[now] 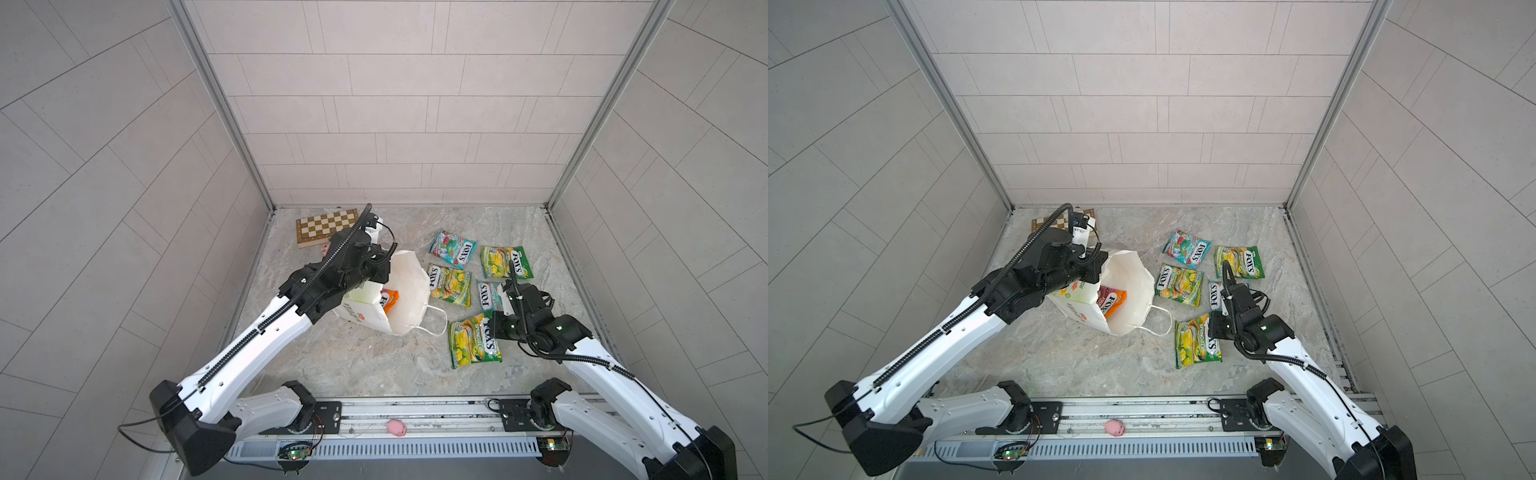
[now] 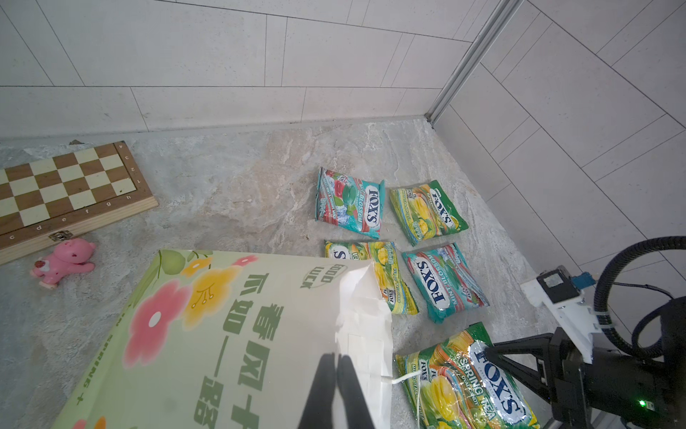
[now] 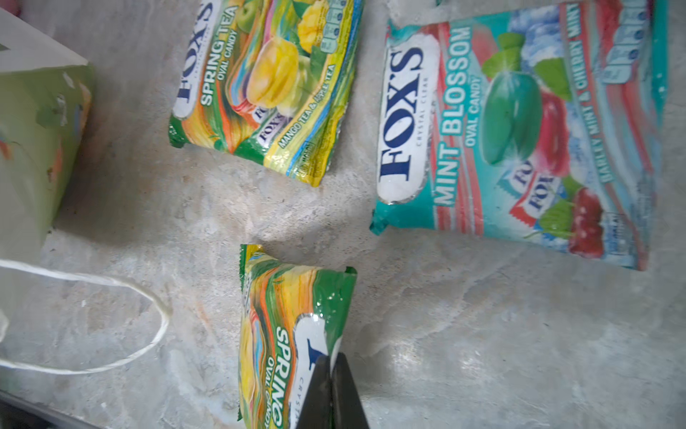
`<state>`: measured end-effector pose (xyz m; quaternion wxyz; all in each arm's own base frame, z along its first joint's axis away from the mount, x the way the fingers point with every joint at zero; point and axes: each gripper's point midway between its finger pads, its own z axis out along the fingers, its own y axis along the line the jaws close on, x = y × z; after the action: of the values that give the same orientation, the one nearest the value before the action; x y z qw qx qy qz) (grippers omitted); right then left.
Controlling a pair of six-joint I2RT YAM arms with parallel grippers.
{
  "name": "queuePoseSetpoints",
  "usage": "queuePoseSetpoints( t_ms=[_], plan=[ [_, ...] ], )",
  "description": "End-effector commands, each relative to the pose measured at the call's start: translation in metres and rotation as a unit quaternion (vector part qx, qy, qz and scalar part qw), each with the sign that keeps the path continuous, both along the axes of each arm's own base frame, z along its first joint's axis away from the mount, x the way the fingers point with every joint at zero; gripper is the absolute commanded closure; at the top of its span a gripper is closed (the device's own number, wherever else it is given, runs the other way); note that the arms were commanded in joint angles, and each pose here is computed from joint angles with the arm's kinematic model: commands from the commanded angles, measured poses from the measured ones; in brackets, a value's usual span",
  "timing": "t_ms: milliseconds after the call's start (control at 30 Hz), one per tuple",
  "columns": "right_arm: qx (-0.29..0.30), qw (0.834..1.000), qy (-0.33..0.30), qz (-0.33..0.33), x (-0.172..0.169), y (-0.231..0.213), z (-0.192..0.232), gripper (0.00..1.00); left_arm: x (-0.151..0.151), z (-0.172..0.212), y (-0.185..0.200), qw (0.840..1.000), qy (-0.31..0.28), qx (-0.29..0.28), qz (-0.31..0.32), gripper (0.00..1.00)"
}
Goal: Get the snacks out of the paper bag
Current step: 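Lower the Spring Tea packet onto the table and open the right gripper, then move the right gripper back over the bag opening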
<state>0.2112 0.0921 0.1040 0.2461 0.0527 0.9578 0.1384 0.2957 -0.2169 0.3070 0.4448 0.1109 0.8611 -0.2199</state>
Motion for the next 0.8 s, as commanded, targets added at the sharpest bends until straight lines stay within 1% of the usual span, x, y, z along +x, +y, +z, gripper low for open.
queuePoseSetpoints(
  t_ms=[0,367,467,500,533,567,633,700,767],
  plan=[
    [-0.049,0.999,-0.014,-0.014,0.005,-0.016,0.010,1.00,0.002,0.001,-0.003,1.000,-0.001,-0.007,-0.001,1.00],
    [-0.128,0.990,-0.027,-0.047,0.008,-0.044,0.012,1.00,0.004,0.002,-0.004,1.000,-0.002,-0.004,0.000,1.00],
    [-0.139,0.989,-0.032,-0.048,0.010,-0.047,0.013,0.99,0.004,0.000,-0.004,1.000,-0.001,-0.003,0.000,1.00],
    [-0.142,0.988,-0.033,-0.050,0.010,-0.048,0.013,0.93,0.004,0.001,-0.004,1.000,-0.002,-0.002,0.000,1.00],
    [-0.146,0.987,-0.033,-0.052,0.010,-0.050,0.013,0.82,0.004,0.001,-0.004,1.000,-0.002,-0.003,-0.001,1.00],
    [-0.151,0.986,-0.034,-0.056,0.010,-0.052,0.014,0.74,0.004,0.001,-0.005,1.000,-0.002,-0.003,-0.002,1.00],
    [-0.163,0.983,-0.038,-0.070,0.011,-0.058,0.018,0.62,0.004,0.001,-0.004,1.000,-0.001,-0.004,-0.002,1.00],
    [-0.178,0.979,-0.046,-0.090,0.011,-0.067,0.025,0.54,0.004,0.000,-0.005,1.000,-0.001,-0.005,-0.002,1.00],
    [-0.180,0.977,-0.061,-0.097,0.012,-0.070,0.033,0.51,0.004,0.000,-0.006,1.000,0.001,-0.008,-0.004,1.00]
  ],
)
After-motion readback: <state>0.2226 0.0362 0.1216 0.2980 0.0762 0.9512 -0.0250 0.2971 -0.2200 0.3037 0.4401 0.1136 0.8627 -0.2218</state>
